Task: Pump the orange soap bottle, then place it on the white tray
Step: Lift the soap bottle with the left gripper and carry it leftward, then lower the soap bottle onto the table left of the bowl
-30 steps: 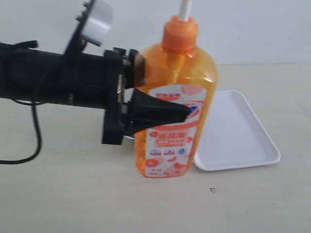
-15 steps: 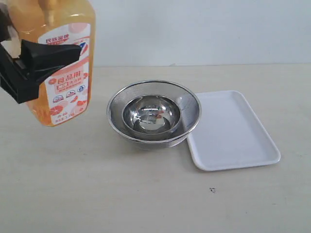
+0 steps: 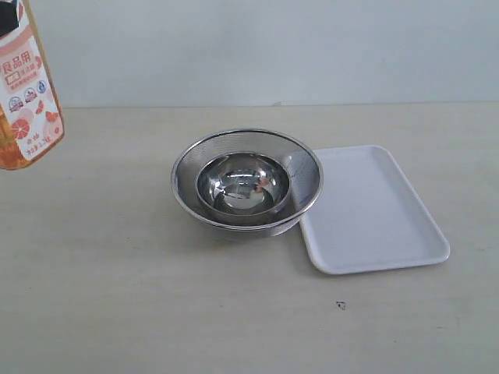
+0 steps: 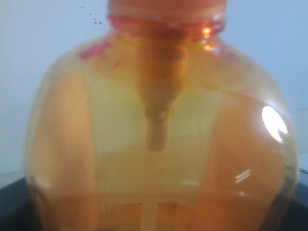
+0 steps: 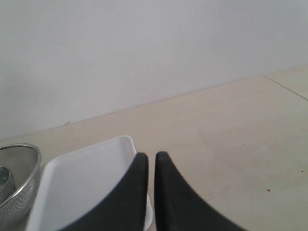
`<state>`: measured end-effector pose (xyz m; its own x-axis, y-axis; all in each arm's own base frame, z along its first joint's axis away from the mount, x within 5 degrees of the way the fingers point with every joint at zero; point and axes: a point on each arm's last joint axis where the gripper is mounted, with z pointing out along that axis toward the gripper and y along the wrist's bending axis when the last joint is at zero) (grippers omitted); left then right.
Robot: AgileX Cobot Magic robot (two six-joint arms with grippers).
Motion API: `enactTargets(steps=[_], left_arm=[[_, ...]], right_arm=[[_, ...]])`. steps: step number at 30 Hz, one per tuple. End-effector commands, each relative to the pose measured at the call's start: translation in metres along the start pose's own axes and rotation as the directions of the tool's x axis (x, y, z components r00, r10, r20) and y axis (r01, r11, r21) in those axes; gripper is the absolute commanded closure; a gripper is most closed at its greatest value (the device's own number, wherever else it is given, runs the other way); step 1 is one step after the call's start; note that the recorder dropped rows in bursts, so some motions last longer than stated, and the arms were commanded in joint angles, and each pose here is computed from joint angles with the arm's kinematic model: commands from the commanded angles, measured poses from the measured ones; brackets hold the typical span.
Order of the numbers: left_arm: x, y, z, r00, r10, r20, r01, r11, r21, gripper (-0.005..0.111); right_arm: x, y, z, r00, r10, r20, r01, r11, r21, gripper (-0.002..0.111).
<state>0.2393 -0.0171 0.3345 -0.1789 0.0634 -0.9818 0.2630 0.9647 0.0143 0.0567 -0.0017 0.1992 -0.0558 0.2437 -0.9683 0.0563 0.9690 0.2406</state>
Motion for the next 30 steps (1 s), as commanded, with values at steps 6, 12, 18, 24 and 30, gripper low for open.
enactTargets(steps=[6, 12, 18, 24, 30], left_arm=[[0.020, 0.005, 0.048, 0.992, -0.074, -0.102, 0.085, 0.991, 0.105, 0.102], [0.037, 0.005, 0.080, 0.981, -0.102, -0.162, 0.135, 0.968, 0.210, 0.102], [0.067, 0.009, 0.109, 0.963, -0.101, -0.251, 0.163, 0.957, 0.240, 0.102], [0.082, 0.006, 0.127, 0.956, -0.103, -0.276, 0.193, 0.926, 0.324, 0.102], [0.087, 0.006, 0.130, 0.957, -0.080, -0.279, 0.176, 0.925, 0.337, 0.102]], right_arm=[[-0.001, 0.000, 0.000, 1.000, 0.002, 0.018, -0.002, 1.000, 0.002, 0.107], [-0.001, 0.000, 0.000, 1.000, 0.002, 0.018, -0.002, 1.000, 0.002, 0.107], [-0.001, 0.000, 0.000, 1.000, 0.002, 0.018, -0.002, 1.000, 0.002, 0.107], [-0.001, 0.000, 0.000, 1.000, 0.002, 0.018, -0.002, 1.000, 0.002, 0.107], [-0.001, 0.000, 0.000, 1.000, 0.002, 0.018, -0.002, 1.000, 0.002, 0.107]])
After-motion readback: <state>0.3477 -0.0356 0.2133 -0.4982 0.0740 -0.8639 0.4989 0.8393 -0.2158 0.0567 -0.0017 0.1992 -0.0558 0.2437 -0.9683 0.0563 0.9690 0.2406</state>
